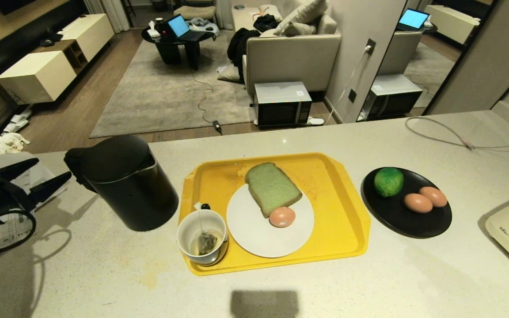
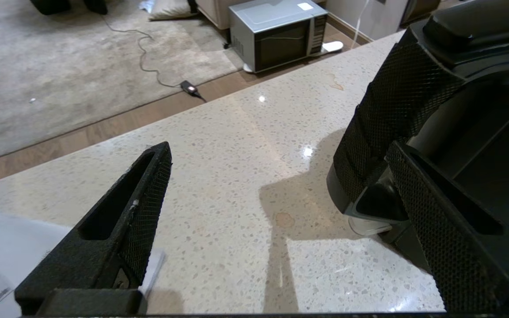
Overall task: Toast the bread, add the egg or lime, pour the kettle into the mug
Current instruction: Pick up the kettle
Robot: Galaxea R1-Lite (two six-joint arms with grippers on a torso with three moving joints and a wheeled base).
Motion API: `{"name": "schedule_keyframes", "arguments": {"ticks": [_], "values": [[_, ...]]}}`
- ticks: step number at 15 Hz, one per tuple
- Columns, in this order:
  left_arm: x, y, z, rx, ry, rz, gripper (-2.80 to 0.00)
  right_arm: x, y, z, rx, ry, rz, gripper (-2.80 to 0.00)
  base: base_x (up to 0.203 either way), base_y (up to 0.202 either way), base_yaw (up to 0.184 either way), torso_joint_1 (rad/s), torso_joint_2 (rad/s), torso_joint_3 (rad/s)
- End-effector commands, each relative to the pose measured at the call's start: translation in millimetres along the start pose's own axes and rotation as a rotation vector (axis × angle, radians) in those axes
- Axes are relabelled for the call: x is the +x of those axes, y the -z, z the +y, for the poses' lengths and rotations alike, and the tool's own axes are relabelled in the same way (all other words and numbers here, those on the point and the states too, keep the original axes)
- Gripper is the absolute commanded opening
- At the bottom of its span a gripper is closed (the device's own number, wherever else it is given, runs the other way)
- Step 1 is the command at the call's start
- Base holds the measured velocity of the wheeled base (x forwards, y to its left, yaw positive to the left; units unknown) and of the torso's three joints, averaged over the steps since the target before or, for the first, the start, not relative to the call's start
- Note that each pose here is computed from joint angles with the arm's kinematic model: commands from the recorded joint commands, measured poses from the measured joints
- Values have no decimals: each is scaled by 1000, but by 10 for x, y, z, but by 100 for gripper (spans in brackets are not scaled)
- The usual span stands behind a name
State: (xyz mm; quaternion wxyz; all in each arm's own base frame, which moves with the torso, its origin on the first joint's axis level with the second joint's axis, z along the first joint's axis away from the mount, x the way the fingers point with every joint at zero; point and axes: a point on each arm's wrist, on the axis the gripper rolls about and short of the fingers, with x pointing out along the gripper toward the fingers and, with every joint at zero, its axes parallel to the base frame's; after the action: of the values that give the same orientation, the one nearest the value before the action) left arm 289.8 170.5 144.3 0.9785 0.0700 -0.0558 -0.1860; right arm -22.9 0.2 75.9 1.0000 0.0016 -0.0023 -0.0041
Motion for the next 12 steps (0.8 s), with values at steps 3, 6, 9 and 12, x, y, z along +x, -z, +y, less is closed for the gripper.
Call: {"name": "schedule_keyframes", "arguments": {"ticks": [3,6,9,12], "values": [[128,42,-41,-3,42,-5,0,2,3,0,0,-1,2,-280,0,0,0,0,0,0],[216,-3,-31,26,57,-26,0,2,3,0,0,-1,2,-280,0,0,0,0,0,0],[297,13,-87,17,80,-28,0,2,3,0,0,-1,2,-280,0,0,0,0,0,0],[369,59,-95,10,77,-26,0,2,3,0,0,-1,2,-280,0,0,0,0,0,0]]}}
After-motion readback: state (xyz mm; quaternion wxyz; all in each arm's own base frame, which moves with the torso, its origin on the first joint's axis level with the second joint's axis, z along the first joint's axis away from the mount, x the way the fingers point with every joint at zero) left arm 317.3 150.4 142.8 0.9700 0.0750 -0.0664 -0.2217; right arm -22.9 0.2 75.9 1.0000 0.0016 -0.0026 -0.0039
